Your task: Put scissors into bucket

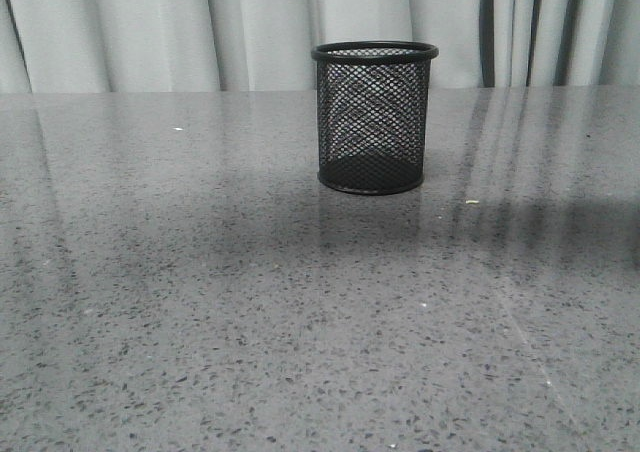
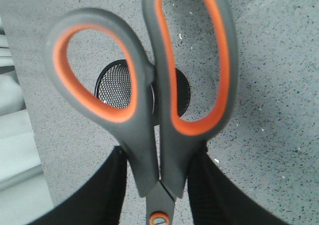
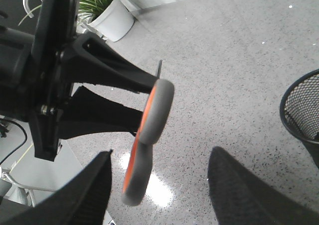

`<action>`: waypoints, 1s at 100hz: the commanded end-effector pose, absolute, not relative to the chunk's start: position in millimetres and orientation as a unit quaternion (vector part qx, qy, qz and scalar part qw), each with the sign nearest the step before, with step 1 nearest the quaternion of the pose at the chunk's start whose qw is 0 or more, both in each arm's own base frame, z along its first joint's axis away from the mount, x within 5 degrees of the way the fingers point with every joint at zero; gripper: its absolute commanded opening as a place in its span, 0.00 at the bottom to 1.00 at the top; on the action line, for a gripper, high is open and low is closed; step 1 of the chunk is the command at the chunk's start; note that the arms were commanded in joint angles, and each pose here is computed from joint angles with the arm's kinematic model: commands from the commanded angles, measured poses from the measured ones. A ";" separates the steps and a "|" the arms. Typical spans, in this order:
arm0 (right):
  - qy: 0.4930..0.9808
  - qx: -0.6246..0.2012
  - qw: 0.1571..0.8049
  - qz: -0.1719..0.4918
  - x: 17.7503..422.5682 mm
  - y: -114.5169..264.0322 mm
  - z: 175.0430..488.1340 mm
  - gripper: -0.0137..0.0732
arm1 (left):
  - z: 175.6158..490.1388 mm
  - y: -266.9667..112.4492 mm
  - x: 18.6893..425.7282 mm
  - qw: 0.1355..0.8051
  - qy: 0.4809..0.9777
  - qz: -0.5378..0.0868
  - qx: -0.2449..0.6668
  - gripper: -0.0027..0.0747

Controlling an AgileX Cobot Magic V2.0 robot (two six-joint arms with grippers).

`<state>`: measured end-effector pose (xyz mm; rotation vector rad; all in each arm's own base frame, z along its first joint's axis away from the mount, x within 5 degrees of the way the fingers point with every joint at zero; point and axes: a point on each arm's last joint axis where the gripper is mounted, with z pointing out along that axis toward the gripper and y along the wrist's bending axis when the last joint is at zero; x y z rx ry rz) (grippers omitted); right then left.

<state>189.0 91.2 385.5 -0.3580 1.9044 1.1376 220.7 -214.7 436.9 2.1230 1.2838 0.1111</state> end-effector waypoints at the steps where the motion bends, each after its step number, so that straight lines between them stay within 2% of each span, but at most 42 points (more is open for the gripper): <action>1: 0.738 -0.143 0.453 0.478 187.9 92.3 401.2 0.60 | 462.6 -209.8 210.3 0.386 0.479 0.049 0.787 0.20; 45: 0.734 -0.148 0.435 0.500 193.5 97.5 397.8 0.60 | 463.5 -210.5 210.9 0.392 0.479 0.049 0.784 0.20; 94: 0.735 -0.187 0.394 0.520 223.4 138.1 397.7 0.60 | 463.5 -210.6 210.8 0.393 0.482 0.047 0.782 0.20; 100: 0.736 -0.187 0.389 0.521 225.9 140.6 395.6 0.57 | 463.5 -210.6 210.8 0.393 0.487 0.045 0.779 0.20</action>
